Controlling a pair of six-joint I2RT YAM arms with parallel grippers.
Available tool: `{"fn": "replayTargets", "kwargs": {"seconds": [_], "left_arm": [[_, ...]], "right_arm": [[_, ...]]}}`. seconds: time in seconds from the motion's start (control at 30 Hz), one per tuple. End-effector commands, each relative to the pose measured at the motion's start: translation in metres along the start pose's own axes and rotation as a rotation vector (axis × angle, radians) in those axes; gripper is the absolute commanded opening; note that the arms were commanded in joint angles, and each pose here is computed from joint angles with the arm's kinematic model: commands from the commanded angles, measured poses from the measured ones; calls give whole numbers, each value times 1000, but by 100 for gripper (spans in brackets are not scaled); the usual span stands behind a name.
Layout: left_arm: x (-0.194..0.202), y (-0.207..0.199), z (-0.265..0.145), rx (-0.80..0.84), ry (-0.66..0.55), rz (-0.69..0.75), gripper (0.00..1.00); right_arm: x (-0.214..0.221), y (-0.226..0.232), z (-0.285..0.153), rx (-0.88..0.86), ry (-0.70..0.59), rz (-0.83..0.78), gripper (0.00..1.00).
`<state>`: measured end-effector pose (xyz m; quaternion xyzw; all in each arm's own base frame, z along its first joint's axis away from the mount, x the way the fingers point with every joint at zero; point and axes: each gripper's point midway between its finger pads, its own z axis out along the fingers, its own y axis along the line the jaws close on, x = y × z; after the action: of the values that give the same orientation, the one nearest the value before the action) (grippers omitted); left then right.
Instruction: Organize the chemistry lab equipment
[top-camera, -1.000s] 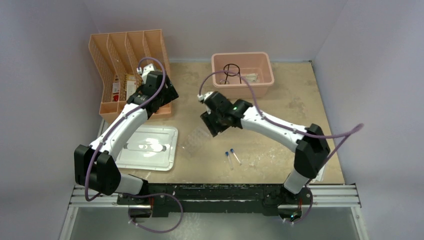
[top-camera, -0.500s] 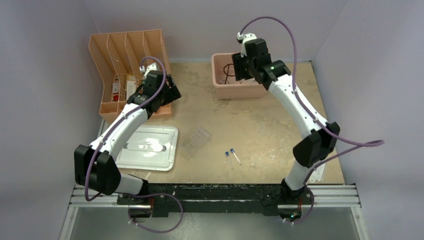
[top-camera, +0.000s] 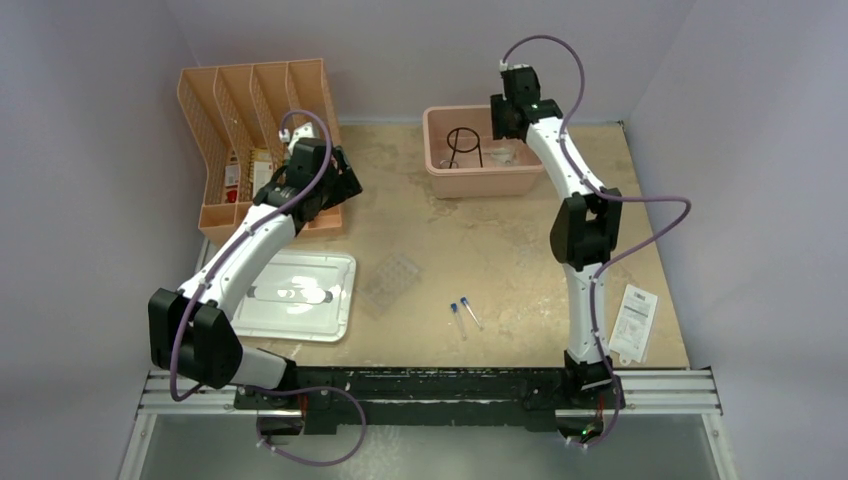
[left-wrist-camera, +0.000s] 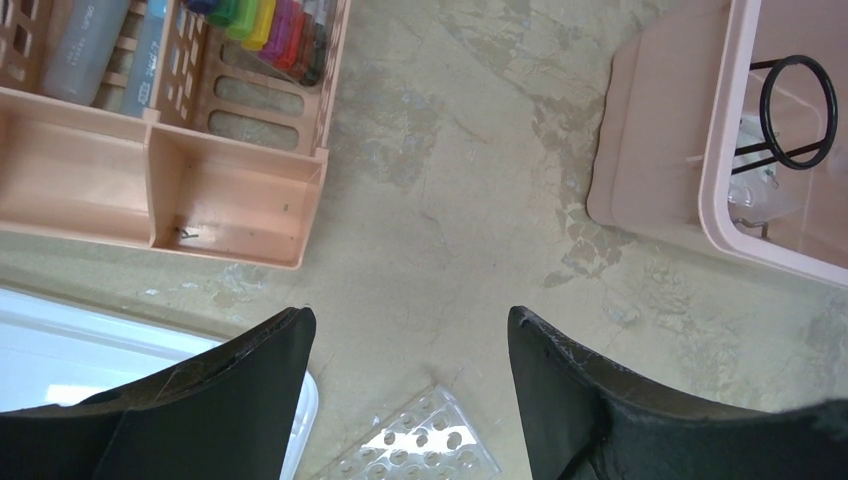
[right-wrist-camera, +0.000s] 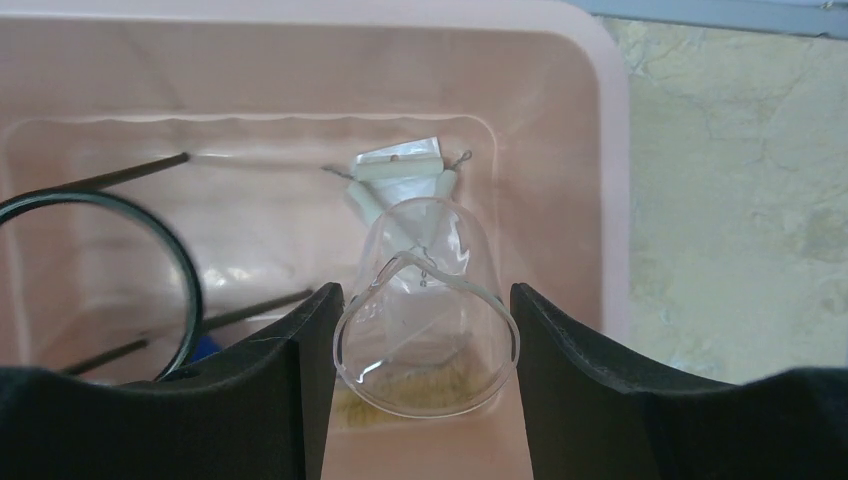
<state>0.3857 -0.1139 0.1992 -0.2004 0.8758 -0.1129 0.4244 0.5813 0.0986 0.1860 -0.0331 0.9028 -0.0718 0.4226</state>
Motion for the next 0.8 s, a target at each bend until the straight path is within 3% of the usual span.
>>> {"fn": "replayTargets", "kwargs": {"seconds": [0.0, 0.77], "left_arm": [[-29, -8, -5, -5, -66, 27, 71], [-33, -5, 6, -58, -59, 43, 71]], "right_arm": [[-28, -10, 4, -7, -74, 30, 48], [18, -3, 73, -148, 19, -22, 57]]}}
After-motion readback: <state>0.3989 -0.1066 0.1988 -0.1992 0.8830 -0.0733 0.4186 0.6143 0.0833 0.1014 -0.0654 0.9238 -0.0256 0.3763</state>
